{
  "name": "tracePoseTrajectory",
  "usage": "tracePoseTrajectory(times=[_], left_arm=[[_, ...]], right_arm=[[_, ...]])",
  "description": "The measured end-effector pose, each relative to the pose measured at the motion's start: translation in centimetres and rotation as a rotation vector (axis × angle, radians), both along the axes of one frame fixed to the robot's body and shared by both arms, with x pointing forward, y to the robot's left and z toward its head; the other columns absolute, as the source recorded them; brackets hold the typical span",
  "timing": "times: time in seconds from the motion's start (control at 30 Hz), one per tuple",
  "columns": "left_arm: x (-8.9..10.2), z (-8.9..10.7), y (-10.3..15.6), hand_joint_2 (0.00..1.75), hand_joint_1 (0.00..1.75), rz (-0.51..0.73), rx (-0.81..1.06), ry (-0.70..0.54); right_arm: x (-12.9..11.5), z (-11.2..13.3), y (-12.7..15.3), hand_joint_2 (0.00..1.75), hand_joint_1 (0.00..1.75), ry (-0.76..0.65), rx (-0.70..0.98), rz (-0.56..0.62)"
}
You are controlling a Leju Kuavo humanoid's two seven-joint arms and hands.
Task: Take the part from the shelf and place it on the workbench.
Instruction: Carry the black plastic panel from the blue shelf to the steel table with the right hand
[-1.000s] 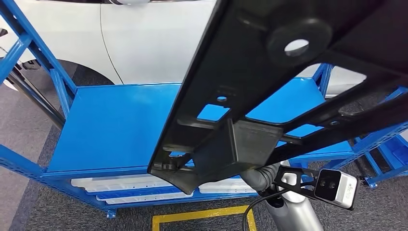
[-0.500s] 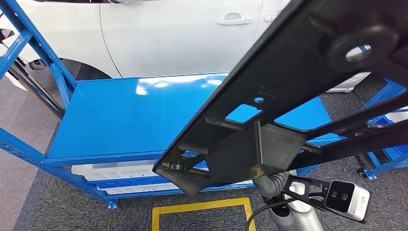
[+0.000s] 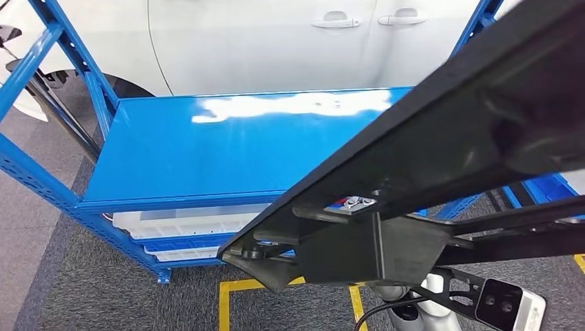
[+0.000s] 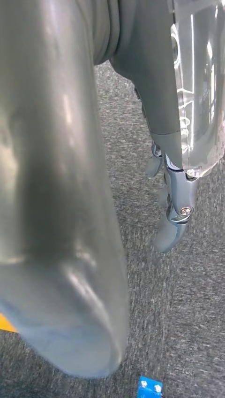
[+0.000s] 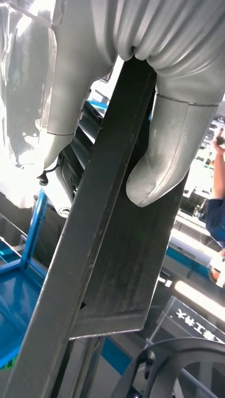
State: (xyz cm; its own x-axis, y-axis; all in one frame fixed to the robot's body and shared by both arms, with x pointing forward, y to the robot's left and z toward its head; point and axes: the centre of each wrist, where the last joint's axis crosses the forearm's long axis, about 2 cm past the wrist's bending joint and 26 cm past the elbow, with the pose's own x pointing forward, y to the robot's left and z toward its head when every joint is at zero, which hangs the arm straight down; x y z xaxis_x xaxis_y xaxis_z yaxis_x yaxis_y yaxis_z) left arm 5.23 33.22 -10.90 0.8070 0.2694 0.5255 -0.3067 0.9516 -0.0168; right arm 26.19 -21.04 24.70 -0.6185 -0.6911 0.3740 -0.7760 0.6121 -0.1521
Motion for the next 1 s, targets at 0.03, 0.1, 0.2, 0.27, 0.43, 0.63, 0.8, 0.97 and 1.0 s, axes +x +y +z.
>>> tracePoseTrajectory(times=[0.03, 0.1, 0.2, 0.27, 0.43, 0.63, 0.8, 0.97, 1.0], left_arm=[[0.0, 0.0, 0.1, 0.0, 0.0, 0.0, 0.001, -0.002], [0.0, 0.0, 0.3, 0.0, 0.0, 0.0, 0.004, -0.004], [0.0, 0.1, 0.6, 0.0, 0.0, 0.001, 0.01, -0.004], [0.0, 0.1, 0.8, 0.0, 0.0, 0.001, 0.014, -0.003], [0.0, 0.1, 1.2, 0.0, 0.0, 0.003, 0.02, -0.003], [0.4, 0.2, 1.1, 0.0, 0.0, 0.009, 0.012, -0.013], [0.3, 0.1, 0.6, 0.0, 0.0, 0.037, 0.001, -0.011], [0.1, 0.0, 0.0, 0.0, 0.0, 0.057, -0.009, -0.008], [0.1, 0.0, -0.1, 0.0, 0.0, 0.059, -0.011, -0.008]], right_arm=[[0.0, 0.1, 0.1, 1.75, 1.75, -0.005, 0.002, 0.001], [0.0, 0.4, 0.2, 1.75, 1.75, -0.013, 0.011, 0.0], [0.0, 0.6, 0.4, 1.75, 1.75, -0.019, 0.019, -0.003], [0.0, 0.7, 0.6, 1.75, 1.75, -0.02, 0.023, -0.004], [0.0, 0.8, 0.7, 1.75, 1.75, -0.013, 0.043, -0.017], [0.4, 1.2, 0.7, 1.75, 1.75, -0.017, 0.062, -0.033], [0.7, 1.3, 0.6, 1.75, 1.75, -0.024, 0.056, 0.0], [0.8, 1.1, 0.5, 1.75, 1.75, -0.02, 0.046, 0.004], [0.8, 1.1, 0.5, 1.75, 1.75, -0.02, 0.045, 0.003]])
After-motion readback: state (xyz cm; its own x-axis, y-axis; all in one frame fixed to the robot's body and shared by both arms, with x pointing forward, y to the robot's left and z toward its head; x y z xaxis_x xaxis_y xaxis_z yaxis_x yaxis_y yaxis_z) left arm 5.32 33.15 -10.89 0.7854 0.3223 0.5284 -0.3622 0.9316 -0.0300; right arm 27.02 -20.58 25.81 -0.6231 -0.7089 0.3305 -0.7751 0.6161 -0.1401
